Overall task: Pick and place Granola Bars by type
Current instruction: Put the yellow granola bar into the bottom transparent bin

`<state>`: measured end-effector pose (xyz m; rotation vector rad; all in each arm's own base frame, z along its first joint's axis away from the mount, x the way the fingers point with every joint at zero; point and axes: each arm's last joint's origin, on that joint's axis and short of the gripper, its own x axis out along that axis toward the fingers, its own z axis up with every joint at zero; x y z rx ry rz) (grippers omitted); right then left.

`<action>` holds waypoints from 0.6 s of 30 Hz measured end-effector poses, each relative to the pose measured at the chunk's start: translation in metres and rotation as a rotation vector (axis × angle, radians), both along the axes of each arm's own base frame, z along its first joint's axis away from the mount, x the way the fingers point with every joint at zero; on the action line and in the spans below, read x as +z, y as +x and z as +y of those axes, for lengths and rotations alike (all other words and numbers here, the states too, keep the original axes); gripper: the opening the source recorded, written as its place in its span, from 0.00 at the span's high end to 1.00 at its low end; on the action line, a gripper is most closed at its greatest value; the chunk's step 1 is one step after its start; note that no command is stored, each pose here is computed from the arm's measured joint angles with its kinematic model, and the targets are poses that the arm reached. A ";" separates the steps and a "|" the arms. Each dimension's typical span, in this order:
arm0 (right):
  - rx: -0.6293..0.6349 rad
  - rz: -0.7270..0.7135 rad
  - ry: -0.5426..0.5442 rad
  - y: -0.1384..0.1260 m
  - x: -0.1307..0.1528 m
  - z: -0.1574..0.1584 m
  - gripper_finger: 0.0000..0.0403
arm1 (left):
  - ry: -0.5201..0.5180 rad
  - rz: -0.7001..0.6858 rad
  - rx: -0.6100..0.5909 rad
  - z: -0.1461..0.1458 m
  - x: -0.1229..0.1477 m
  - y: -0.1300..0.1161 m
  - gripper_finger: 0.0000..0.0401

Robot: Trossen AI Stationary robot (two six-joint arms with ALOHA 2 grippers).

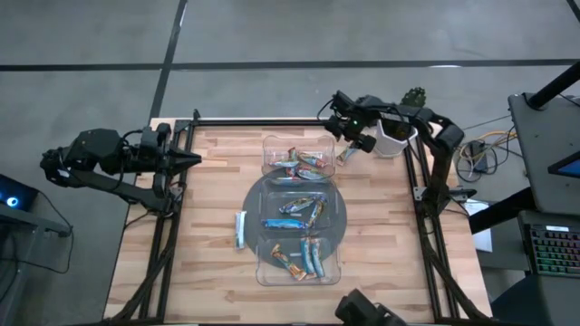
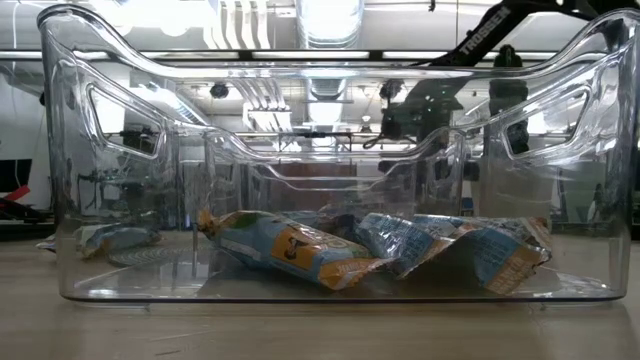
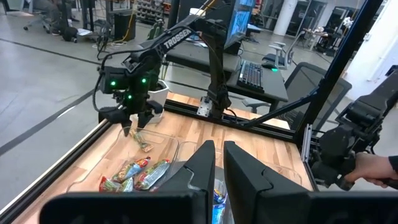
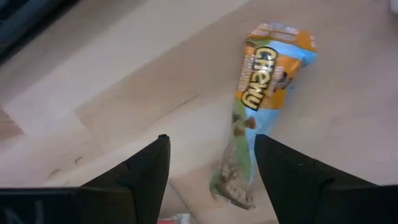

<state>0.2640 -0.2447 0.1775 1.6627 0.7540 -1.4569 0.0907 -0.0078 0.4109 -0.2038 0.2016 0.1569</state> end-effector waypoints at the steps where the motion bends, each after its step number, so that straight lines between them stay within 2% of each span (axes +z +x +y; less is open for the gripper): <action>1: 0.006 0.010 0.008 0.001 0.000 -0.001 0.44 | 0.000 0.000 0.000 0.000 0.000 0.000 0.96; 6: 0.019 0.001 -0.006 0.007 0.005 -0.006 0.44 | -0.001 0.000 0.000 0.000 0.000 0.000 0.96; 18: 0.029 0.086 0.087 0.002 0.007 0.000 0.44 | -0.001 0.000 0.000 0.000 0.000 0.000 0.96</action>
